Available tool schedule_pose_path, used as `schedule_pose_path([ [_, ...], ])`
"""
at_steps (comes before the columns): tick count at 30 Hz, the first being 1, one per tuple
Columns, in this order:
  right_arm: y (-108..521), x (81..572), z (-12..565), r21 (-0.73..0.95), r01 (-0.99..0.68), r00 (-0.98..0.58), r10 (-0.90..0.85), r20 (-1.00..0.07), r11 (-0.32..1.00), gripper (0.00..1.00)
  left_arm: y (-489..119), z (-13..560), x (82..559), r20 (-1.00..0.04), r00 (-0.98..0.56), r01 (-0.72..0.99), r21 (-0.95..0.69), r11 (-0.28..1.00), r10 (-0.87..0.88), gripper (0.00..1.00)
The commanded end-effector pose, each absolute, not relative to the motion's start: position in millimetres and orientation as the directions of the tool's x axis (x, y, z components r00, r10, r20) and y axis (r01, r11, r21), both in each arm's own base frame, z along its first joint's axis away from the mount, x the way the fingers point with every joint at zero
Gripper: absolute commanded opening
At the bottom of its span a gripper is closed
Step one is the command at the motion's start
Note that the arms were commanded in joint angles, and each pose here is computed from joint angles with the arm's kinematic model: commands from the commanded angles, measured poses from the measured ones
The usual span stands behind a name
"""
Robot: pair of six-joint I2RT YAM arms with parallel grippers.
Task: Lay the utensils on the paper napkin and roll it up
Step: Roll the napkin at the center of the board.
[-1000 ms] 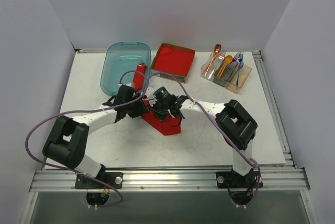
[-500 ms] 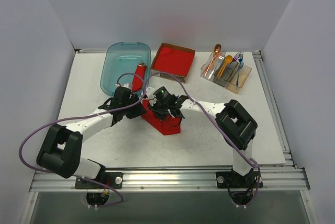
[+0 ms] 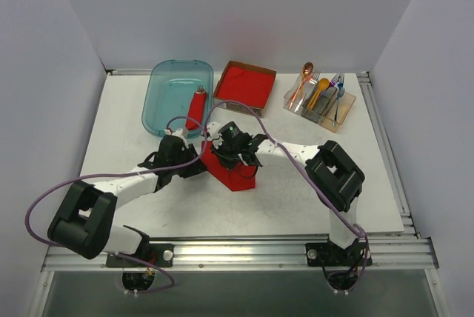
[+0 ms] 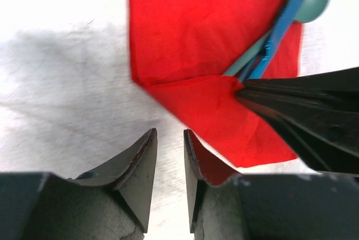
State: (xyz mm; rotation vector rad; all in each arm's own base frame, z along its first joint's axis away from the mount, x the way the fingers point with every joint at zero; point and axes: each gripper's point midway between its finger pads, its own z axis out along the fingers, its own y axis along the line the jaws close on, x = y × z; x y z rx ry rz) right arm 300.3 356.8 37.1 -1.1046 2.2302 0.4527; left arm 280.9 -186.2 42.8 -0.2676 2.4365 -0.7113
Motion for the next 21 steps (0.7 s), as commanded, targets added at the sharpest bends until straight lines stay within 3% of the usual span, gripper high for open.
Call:
schedule_pose_path([
  [1,353.2,307.9,45.5,0.033,-0.782,-0.485,-0.575,-0.659,0.622,0.04,-210.6,77.3,299.5,-0.574,-0.749,0.116,-0.606,0.787,-0.331,0.34],
  [5,351.3,307.1,38.5,0.041,-0.778,-0.500,-0.579,-0.644,0.627,0.04,-222.4,84.3,304.6,-0.597,-0.735,0.146,-0.601,0.786,-0.320,0.29],
  [21,351.5,309.9,27.1,0.058,-0.775,-0.519,-0.580,-0.629,0.630,0.04,-234.8,68.1,306.3,-0.587,-0.745,0.132,-0.595,0.793,-0.317,0.25],
])
